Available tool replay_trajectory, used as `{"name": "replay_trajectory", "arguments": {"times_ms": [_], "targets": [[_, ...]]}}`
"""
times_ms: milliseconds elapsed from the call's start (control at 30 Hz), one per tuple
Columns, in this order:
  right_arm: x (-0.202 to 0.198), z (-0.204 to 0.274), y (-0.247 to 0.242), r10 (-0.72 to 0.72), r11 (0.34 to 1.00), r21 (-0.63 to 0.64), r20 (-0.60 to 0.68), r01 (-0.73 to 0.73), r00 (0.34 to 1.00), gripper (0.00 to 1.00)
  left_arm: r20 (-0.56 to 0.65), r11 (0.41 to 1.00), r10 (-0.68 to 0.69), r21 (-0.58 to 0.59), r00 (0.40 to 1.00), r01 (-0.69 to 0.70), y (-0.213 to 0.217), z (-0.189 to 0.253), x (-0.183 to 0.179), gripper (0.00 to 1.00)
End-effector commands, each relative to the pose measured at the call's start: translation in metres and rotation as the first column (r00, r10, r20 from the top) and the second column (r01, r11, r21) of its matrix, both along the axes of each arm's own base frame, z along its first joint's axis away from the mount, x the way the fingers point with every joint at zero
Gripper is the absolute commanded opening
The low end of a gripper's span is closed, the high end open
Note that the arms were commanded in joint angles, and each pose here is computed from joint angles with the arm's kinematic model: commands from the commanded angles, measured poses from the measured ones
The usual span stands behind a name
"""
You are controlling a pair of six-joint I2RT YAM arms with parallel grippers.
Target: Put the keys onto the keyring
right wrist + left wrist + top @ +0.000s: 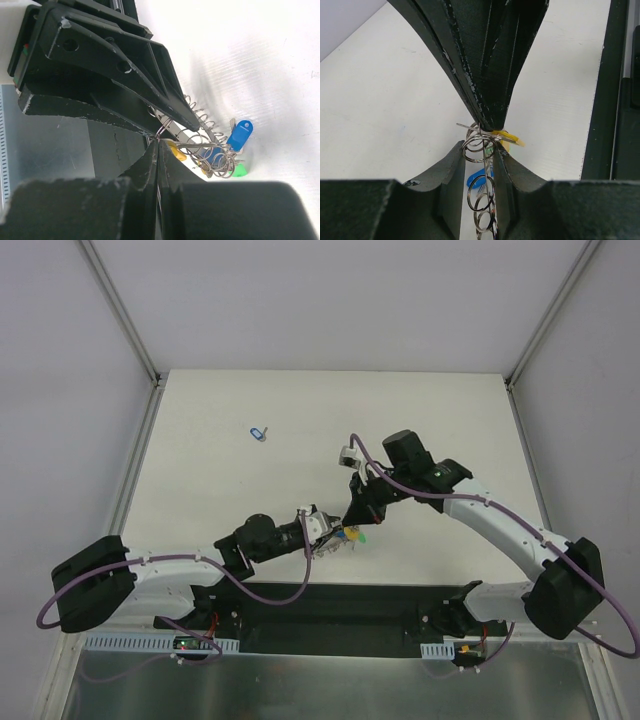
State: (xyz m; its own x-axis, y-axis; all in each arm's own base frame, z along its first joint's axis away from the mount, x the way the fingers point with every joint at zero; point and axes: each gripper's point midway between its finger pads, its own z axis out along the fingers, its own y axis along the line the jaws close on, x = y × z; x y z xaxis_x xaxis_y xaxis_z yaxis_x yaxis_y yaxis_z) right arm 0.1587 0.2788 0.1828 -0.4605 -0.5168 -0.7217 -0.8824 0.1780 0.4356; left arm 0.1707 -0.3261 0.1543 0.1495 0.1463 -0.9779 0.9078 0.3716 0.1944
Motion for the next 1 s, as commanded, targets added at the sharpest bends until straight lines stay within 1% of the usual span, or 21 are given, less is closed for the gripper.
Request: {"name": "replay_trajectory", "arguments": {"times_ms": [0, 333, 500, 767, 967], "targets": [[-0.005, 0.02, -0.003, 0.031, 0.999, 0.039, 0.046, -0.033, 0.998, 0.01, 0.032, 0.991, -0.02, -0.133, 0.999, 0.024, -0.004, 0.039, -0.006, 0.0], [-0.014, 0.029, -0.002, 0.082, 0.993, 0.08, 0.056, -0.087, 0.995, 0.01, 0.009, 0.985, -0.04, -0.168, 0.999, 0.041, -0.003, 0.057, -0.011, 0.0], [-0.015, 0.035, -0.001, 0.099, 0.991, 0.082, 0.085, -0.106, 0.991, 0.01, -0.022, 0.983, -0.023, -0.182, 0.999, 0.019, -0.003, 0.062, -0.009, 0.0], [-0.014, 0.036, 0.0, 0.115, 0.993, 0.016, 0.188, -0.12, 0.976, 0.01, -0.101, 0.978, 0.023, -0.202, 0.995, -0.043, -0.006, 0.07, -0.001, 0.0], [-0.012, 0.029, -0.001, 0.115, 0.993, -0.026, 0.214, -0.112, 0.97, 0.01, -0.131, 0.973, 0.032, -0.222, 0.991, -0.06, -0.003, 0.079, -0.001, 0.0]]}}
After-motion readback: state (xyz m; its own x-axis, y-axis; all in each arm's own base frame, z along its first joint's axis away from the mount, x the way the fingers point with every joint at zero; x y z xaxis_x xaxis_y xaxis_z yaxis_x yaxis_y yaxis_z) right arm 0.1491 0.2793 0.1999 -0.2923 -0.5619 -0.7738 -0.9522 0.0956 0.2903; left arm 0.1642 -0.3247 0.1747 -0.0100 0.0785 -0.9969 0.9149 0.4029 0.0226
